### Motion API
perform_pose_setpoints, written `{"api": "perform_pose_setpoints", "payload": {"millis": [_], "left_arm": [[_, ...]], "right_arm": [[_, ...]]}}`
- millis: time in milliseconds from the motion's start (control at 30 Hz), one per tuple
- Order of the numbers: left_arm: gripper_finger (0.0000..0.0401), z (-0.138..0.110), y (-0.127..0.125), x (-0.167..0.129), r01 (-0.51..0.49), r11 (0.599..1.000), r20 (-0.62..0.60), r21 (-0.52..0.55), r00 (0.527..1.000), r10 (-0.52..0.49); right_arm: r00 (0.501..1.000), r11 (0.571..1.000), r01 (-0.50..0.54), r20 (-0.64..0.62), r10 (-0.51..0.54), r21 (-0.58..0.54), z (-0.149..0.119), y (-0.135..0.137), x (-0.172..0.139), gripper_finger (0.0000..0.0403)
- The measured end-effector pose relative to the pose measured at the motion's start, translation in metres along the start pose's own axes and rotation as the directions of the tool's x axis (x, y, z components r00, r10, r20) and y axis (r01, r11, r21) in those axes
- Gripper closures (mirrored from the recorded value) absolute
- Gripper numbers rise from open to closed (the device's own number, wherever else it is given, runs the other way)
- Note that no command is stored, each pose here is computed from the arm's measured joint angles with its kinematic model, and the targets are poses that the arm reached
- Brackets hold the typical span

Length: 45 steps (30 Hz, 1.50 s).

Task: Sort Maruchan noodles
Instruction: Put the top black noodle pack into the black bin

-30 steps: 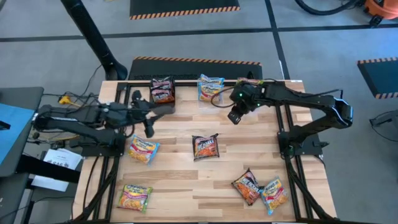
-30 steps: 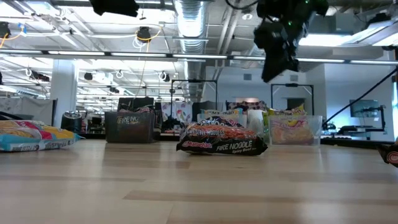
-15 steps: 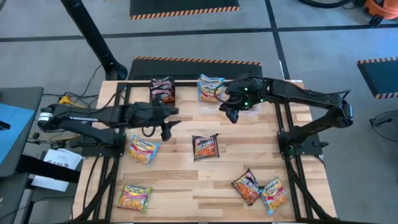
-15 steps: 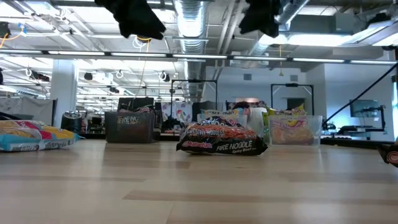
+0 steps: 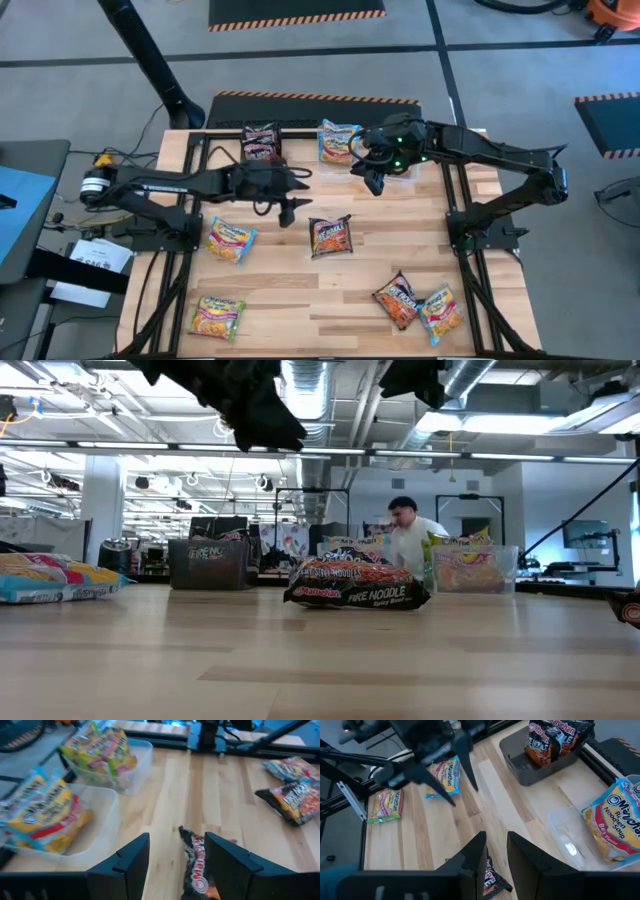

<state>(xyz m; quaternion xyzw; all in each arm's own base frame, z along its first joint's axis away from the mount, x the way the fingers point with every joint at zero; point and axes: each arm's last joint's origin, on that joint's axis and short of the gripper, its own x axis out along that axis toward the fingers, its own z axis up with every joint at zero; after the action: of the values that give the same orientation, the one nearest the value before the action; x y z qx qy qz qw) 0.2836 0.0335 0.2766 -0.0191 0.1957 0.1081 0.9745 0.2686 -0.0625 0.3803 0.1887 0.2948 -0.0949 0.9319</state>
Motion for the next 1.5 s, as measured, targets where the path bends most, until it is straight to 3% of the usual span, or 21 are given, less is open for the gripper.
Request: {"api": "perform_pose_setpoints", "payload": {"millis": [433,767,1033,1500], "left_arm": [[0.0224,-0.028,-0.005,0.050,0.026,1.000,-0.070,-0.009,0.997,-0.027],[0.0224,-0.054,-0.015,0.080,0.146,0.985,-0.136,-0.096,0.978,-0.158],[0.0224,-0.065,-0.022,0.091,0.149,0.979,-0.161,-0.136,0.972,-0.171],[0.0224,-0.098,-0.029,0.112,0.113,0.988,-0.258,-0.107,0.956,-0.137]], "right_arm": [[1.000,1.000,0.000,0.000,0.000,0.001,0.000,0.000,0.000,0.0300],[1.000,1.000,0.003,-0.010,-0.003,0.003,0.000,-0.001,0.004,0.0300],[0.999,1.000,0.010,-0.036,-0.010,0.006,-0.002,-0.002,0.012,0.0300],[1.000,1.000,0.003,-0.030,-0.003,0.002,-0.002,0.000,0.011,0.0300]]}}
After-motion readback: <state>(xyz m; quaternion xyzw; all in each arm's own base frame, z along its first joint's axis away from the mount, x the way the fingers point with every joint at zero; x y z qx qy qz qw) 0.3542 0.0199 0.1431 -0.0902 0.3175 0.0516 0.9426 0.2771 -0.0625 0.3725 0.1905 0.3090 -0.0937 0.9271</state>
